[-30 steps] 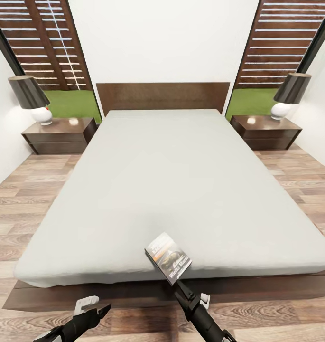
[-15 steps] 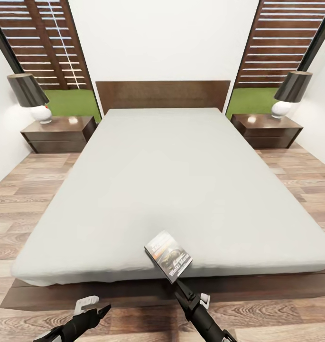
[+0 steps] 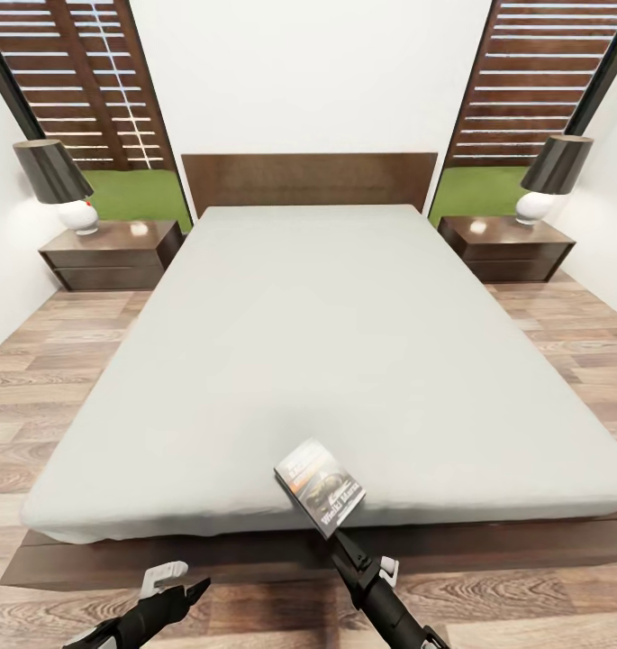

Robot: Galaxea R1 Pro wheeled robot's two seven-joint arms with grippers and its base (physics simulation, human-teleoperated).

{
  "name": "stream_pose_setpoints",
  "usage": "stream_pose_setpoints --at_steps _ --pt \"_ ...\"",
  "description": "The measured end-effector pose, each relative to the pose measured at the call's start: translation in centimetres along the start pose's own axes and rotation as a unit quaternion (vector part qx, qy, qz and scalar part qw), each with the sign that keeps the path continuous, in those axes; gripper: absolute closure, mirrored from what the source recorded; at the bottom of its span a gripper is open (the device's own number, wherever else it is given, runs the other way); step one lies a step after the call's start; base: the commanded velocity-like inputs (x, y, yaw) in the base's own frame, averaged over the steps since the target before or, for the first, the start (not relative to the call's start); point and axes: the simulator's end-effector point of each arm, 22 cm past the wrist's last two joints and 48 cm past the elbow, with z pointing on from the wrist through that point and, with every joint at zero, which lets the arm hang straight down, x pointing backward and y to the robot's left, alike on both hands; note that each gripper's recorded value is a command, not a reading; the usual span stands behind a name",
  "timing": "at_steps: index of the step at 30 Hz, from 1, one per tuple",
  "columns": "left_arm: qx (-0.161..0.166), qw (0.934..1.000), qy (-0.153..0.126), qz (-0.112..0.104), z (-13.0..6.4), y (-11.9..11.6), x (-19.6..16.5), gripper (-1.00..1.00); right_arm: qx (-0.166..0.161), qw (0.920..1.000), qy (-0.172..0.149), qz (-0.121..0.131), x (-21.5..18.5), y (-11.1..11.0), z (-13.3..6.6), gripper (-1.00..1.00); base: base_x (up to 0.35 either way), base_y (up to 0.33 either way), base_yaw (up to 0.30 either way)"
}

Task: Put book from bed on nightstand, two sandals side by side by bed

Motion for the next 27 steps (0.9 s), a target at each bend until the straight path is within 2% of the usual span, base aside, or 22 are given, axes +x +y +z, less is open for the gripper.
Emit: stream_pose_setpoints --at_steps 7,14,27 --pt "0.000 1.0000 0.000 0.000 0.02 -0.01 -0.02 -1.00 0.000 1.0000 0.000 0.000 0.00 -0.01 0.00 -1.00 0.030 0.000 0.000" --pt "0.000 1.0000 0.000 0.001 0.00 0.00 0.01 -1.00 0.000 1.0000 0.000 0.000 0.00 0.00 0.00 -1.00 0.143 0.000 0.000" --pt "0.000 1.0000 0.000 0.000 0.01 0.01 0.01 -1.00 0.000 1.0000 0.000 0.001 0.03 -0.04 -0.02 -1.00 0.008 0.000 0.000"
